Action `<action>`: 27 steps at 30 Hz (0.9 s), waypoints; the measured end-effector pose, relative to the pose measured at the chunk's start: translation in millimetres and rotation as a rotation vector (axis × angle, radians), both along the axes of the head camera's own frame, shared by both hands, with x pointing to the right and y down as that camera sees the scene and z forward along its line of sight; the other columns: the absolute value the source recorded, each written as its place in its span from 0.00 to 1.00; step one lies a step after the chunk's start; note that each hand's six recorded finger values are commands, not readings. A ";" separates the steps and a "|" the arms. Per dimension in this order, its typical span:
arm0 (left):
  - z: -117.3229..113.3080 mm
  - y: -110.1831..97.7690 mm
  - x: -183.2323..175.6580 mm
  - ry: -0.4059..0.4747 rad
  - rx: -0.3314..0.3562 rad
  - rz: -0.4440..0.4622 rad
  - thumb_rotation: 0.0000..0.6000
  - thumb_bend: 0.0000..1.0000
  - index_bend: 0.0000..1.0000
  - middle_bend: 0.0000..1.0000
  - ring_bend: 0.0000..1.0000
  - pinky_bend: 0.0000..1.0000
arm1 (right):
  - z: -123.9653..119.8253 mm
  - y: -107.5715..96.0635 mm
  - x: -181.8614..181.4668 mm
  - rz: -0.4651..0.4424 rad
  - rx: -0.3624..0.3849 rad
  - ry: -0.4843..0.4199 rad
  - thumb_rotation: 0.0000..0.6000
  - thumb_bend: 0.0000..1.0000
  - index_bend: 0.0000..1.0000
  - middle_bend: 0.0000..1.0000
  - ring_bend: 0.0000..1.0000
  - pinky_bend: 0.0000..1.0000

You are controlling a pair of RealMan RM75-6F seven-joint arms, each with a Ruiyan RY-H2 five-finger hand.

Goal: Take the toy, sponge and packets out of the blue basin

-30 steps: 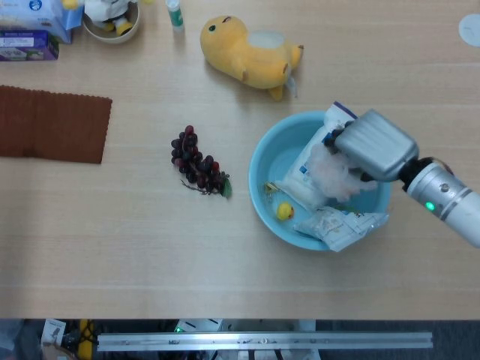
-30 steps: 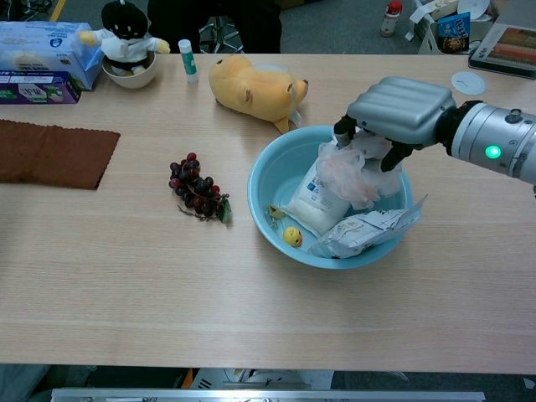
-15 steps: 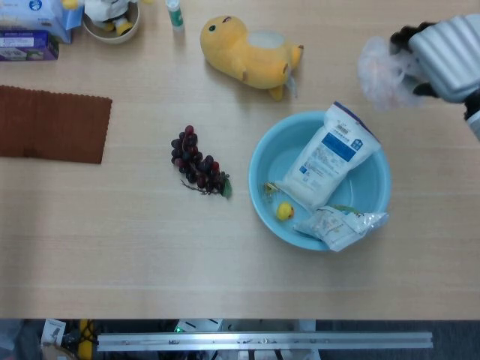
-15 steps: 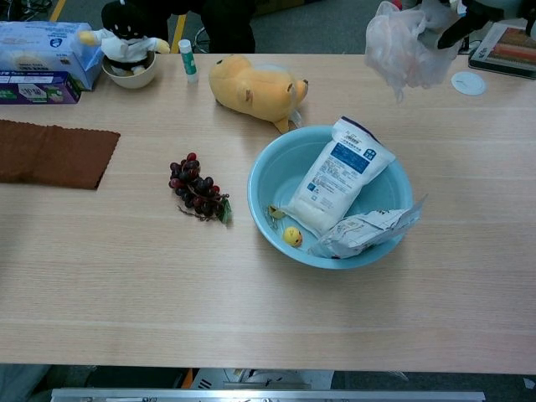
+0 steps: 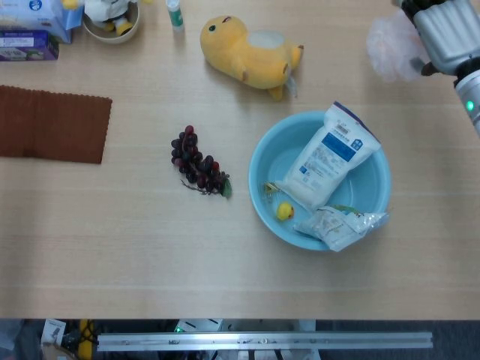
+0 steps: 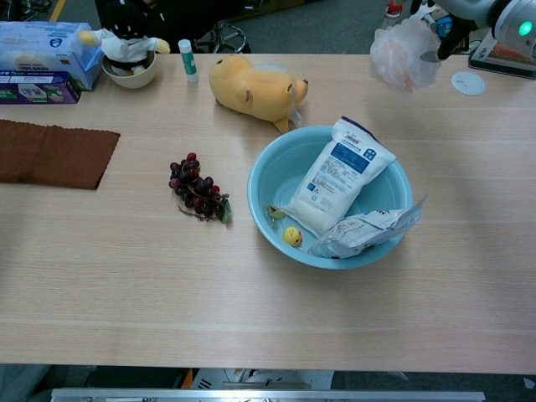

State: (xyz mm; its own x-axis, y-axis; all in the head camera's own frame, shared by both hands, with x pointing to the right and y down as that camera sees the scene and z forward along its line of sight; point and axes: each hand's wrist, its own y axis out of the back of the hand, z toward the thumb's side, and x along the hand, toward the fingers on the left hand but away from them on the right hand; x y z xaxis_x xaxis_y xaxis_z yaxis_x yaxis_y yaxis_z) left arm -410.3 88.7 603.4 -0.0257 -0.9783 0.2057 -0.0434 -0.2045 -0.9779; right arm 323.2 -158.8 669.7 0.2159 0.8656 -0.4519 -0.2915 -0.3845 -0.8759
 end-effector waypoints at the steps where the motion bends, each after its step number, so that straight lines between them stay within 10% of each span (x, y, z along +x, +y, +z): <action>1: -0.2 0.7 -0.8 -0.001 -0.001 -0.003 1.00 0.33 0.25 0.21 0.22 0.25 | -0.6 2.3 -2.3 -0.004 0.000 -0.008 1.00 0.01 0.00 0.09 0.04 0.22; 27: 10.2 -8.5 15.2 0.016 -0.022 0.031 1.00 0.33 0.25 0.21 0.22 0.25 | -43.0 173.0 -12.2 -0.382 -0.299 -0.210 1.00 0.00 0.00 0.13 0.05 0.23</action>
State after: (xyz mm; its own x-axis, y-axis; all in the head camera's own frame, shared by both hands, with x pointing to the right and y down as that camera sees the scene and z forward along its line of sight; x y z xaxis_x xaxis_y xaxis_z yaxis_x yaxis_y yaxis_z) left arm -395.0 80.2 613.6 0.0076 -0.9737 0.2277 -0.0525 -0.2278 -0.9723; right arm 311.0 14.2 626.7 0.6034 0.5472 -0.5801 -0.2900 -0.5270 -0.7989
